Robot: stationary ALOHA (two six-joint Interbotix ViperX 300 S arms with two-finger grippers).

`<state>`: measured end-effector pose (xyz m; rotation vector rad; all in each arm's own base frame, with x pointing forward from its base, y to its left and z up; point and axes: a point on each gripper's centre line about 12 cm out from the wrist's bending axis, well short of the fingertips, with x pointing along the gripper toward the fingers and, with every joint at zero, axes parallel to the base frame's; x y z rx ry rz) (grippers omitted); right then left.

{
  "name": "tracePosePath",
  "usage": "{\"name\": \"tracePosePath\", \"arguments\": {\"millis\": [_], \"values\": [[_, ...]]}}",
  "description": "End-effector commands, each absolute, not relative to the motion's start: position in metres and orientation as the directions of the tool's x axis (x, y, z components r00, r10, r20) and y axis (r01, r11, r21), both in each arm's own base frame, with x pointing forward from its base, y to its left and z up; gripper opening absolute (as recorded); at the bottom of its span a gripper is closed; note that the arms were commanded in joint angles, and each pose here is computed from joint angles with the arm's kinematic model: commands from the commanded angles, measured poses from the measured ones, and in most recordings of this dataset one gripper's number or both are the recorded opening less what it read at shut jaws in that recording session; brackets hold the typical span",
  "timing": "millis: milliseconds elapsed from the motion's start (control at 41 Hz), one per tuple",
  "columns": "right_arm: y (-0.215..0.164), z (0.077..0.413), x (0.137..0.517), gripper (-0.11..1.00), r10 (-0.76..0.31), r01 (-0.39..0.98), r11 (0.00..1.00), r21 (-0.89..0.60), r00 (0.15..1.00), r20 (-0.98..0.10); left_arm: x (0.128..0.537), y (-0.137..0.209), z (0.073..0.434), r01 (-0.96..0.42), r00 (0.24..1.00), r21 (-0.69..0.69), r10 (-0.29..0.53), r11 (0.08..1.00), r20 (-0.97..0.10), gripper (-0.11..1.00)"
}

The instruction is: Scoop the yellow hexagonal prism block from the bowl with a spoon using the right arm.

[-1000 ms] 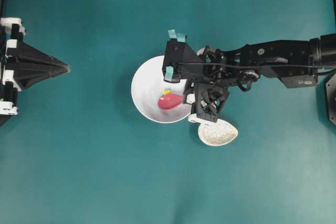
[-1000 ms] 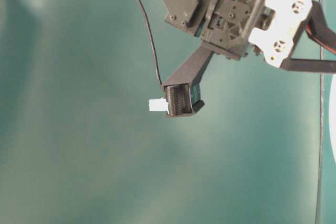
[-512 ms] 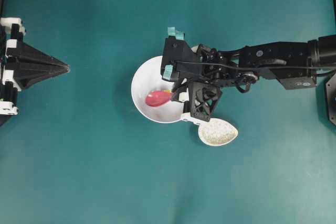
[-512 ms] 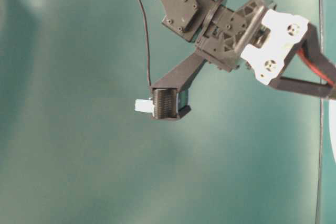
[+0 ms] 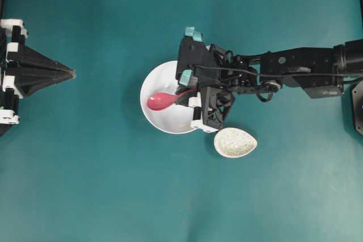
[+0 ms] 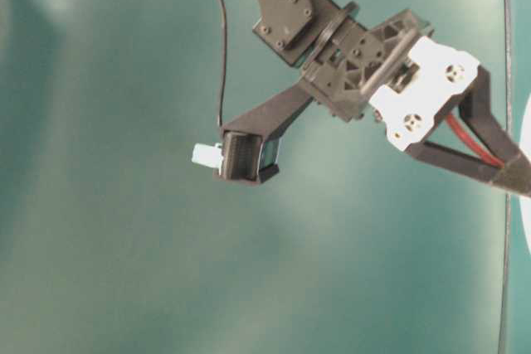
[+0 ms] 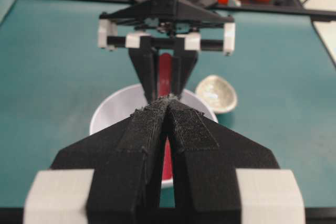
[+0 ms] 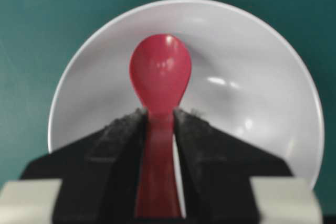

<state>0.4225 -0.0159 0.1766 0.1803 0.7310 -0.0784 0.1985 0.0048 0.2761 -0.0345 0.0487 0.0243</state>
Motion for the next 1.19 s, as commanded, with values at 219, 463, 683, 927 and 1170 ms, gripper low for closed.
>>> {"name": "tracePosePath", "arguments": {"millis": [219,463,683,927,1170], "values": [[-0.014,0.2,0.412,0.25,-0.014,0.123,0.983,0.139,0.795,-0.607,0.201,0.005,0.287,-0.024,1.0,-0.034,0.023,0.999,-0.017,-0.01],[-0.014,0.212,0.398,0.25,-0.014,0.121,0.983,0.142,0.808,-0.589,0.201,0.005,0.288,-0.025,1.0,-0.034,0.025,0.999,-0.017,-0.01],[-0.012,0.217,0.384,0.25,0.005,0.131,0.978,0.161,0.763,-0.647,0.201,0.005,0.288,-0.024,1.0,-0.034,0.023,0.999,-0.017,-0.01],[-0.013,0.216,0.376,0.25,0.031,0.192,0.96,0.205,0.654,-0.756,0.201,0.005,0.288,-0.024,1.0,-0.034,0.023,0.999,-0.015,-0.01],[-0.014,0.213,0.375,0.25,0.045,0.226,0.95,0.215,0.581,-0.812,0.201,0.005,0.288,-0.024,1.0,-0.034,0.023,0.999,-0.015,-0.01]]}}
